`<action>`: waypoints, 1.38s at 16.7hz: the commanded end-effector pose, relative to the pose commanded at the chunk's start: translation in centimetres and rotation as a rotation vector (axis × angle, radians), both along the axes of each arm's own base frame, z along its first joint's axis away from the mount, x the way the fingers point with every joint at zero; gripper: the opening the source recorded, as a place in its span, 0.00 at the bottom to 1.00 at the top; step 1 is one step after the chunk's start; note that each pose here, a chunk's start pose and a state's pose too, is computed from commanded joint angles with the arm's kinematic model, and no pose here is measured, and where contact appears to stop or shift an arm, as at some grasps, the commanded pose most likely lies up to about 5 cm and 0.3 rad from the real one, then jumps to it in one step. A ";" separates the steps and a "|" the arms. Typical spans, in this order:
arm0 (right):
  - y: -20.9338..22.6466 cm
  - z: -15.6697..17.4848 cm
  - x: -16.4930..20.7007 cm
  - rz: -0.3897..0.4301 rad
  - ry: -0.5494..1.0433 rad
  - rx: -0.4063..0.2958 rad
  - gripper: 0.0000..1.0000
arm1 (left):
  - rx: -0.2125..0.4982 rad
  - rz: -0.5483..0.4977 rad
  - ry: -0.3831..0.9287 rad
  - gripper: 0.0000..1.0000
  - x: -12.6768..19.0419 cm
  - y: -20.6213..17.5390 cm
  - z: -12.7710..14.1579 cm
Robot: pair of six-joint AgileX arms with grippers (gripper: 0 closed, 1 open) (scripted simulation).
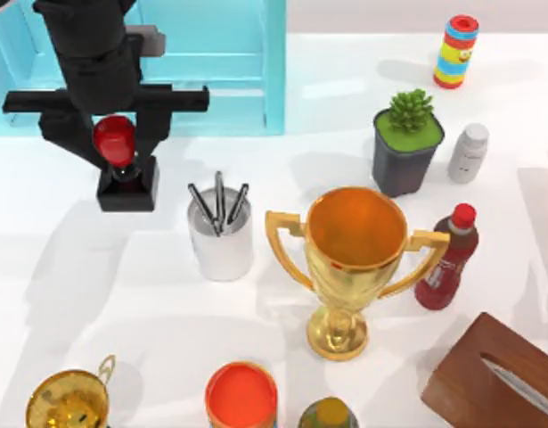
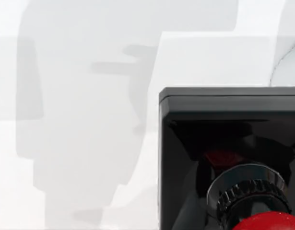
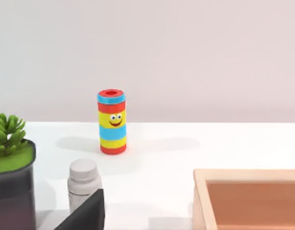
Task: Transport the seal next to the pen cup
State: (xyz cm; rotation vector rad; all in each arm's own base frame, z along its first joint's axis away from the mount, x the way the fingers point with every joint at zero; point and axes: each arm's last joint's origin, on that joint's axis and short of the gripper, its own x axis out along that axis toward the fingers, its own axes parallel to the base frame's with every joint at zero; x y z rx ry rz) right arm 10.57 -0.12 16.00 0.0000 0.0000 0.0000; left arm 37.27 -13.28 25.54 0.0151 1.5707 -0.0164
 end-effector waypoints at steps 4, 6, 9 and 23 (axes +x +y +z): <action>0.0 0.0 0.0 0.000 0.000 0.000 1.00 | 0.001 0.003 0.001 0.00 0.0 0.2 -0.5; 0.0 0.0 0.0 0.000 0.000 0.000 1.00 | 0.001 0.001 0.004 0.00 0.0 0.1 -1.1; 0.0 0.0 0.0 0.000 0.000 0.000 1.00 | 0.000 0.000 0.000 0.00 0.0 0.0 -1.5; 0.0 0.0 0.0 0.000 0.000 0.000 1.00 | 0.000 0.000 0.000 0.90 0.0 0.0 -1.5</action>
